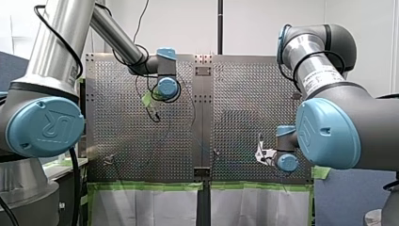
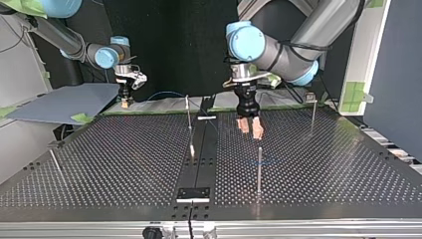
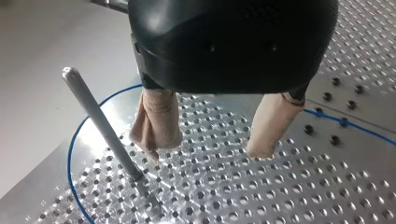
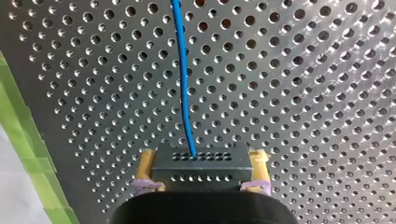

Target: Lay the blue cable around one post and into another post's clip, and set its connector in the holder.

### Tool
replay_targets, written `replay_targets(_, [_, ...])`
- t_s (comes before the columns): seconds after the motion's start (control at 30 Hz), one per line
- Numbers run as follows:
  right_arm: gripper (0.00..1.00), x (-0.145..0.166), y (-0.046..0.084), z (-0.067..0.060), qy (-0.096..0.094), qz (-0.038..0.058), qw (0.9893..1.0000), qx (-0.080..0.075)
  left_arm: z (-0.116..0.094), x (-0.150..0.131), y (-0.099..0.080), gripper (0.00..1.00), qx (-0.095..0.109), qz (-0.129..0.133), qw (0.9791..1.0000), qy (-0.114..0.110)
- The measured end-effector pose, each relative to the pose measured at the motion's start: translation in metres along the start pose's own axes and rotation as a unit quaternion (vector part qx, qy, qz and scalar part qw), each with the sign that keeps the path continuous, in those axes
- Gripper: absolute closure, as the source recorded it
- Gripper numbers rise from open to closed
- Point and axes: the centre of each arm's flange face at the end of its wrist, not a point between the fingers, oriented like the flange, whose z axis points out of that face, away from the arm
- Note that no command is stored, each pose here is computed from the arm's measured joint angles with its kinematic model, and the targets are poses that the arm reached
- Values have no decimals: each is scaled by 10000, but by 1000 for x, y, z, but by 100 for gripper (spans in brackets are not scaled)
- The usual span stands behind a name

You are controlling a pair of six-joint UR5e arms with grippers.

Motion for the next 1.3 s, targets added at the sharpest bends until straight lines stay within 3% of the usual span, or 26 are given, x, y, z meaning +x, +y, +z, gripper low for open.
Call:
replay_targets(0.13, [100,-1,0,0,-2,-4,10000,3,5,-2,1,0,77,-186,9998,24])
replay_targets(0.43, [100,-2,0,0,-3,-13,10000,5,22,-14,23,0,-214,-512,9983,-154])
replay_targets(0.67, [100,-3,0,0,-3,-17,10000,5,39,-23,37,0,-182,-802,9964,-184])
replay_targets(1.0, [100,-4,0,-1,-14,-27,10000,4,53,-32,28,0,153,-1289,9913,-202])
replay_targets(1.3, [100,-5,0,-1,-19,-28,10000,3,66,-47,28,0,-7,-1658,9853,-401])
